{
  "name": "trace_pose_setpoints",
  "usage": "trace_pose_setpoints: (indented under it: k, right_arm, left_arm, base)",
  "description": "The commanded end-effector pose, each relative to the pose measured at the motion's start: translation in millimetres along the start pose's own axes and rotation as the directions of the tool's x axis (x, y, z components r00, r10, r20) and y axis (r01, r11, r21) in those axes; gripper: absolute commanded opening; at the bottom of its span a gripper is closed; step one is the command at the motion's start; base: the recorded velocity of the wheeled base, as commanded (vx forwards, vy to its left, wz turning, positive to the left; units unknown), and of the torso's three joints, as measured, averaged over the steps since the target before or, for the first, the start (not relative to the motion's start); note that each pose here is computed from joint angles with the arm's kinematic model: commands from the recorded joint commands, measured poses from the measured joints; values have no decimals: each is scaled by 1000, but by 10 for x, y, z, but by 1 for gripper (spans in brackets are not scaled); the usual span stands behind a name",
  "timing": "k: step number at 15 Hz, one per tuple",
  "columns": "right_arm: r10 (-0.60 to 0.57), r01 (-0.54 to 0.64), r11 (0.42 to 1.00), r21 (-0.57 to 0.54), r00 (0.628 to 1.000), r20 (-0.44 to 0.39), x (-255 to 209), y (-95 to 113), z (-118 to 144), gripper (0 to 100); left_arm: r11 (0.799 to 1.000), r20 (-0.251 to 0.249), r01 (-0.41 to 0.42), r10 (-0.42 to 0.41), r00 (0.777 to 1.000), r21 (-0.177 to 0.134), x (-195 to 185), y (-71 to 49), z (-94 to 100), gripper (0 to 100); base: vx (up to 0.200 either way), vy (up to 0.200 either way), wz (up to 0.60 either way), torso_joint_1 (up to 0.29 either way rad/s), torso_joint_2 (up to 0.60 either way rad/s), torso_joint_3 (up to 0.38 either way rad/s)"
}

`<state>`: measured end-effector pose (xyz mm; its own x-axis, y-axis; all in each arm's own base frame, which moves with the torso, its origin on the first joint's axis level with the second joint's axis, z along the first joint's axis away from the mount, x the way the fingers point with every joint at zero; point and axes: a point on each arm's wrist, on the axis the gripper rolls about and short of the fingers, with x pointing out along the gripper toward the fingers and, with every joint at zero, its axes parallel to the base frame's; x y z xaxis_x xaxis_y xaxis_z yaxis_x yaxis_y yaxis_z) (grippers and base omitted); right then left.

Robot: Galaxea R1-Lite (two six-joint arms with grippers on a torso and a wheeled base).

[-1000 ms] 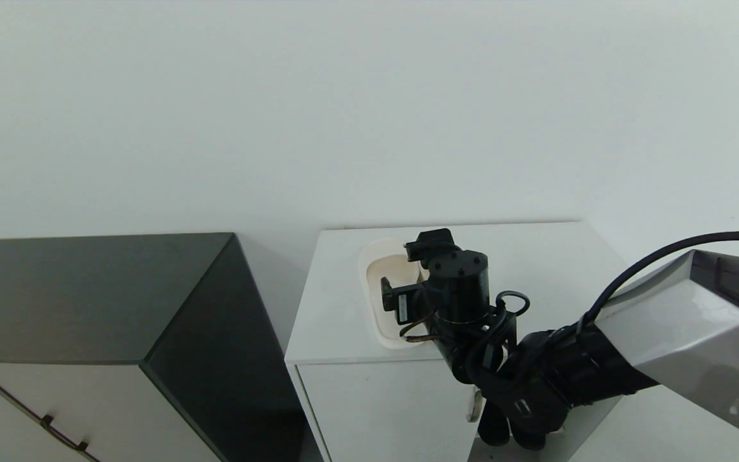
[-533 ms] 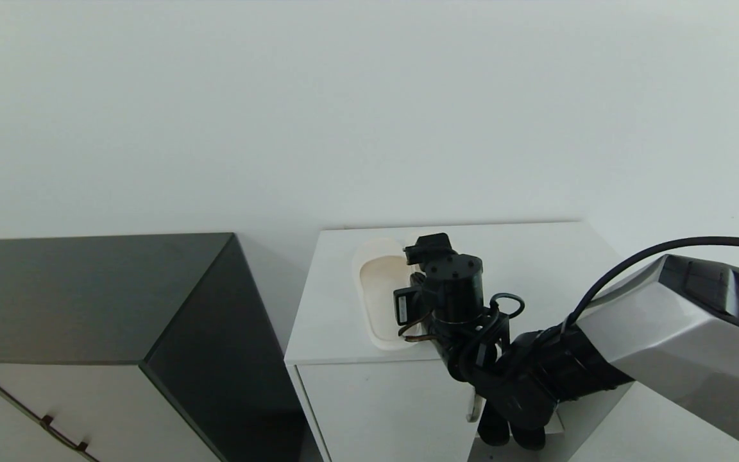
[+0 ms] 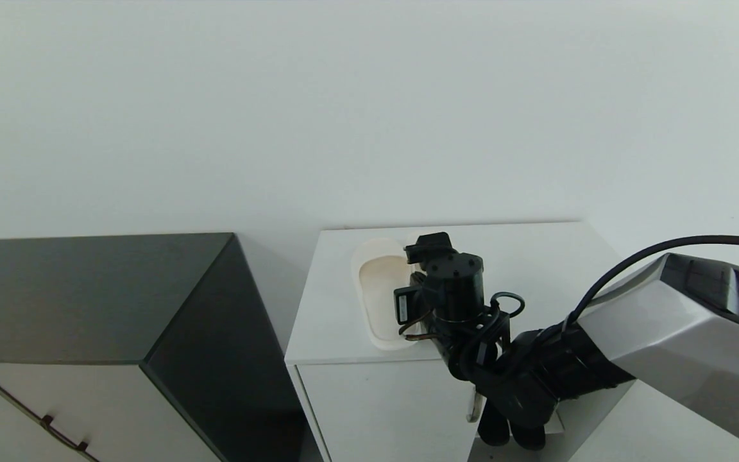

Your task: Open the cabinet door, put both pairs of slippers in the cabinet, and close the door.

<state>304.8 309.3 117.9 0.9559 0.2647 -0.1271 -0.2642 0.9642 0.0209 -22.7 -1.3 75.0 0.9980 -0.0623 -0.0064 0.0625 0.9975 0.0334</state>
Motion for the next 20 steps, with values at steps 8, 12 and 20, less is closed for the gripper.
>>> trace_pose_setpoints:
  k: [8, 12, 20]
  right_arm:
    - [52, -52, 998, -28, 998, 24, -312, 12, 239, 0]
    - [31, -33, 997, -71, 999, -36, -142, 18, -36, 0]
    - [38, -38, 997, -60, 999, -9, -272, 130, 78, 100]
  left_arm:
    - [1000, 0, 1, -1, 1000, -2, 0, 0, 0, 0]
    - [1000, 0, -1, 1, 1000, -2, 0, 0, 0, 0]
    - [1000, 0, 1, -1, 1000, -2, 0, 0, 0, 0]
  base:
    - [0, 0, 0, 0, 0, 0]
    - [0, 0, 0, 0, 0, 0]
    - [0, 0, 0, 0, 0, 0]
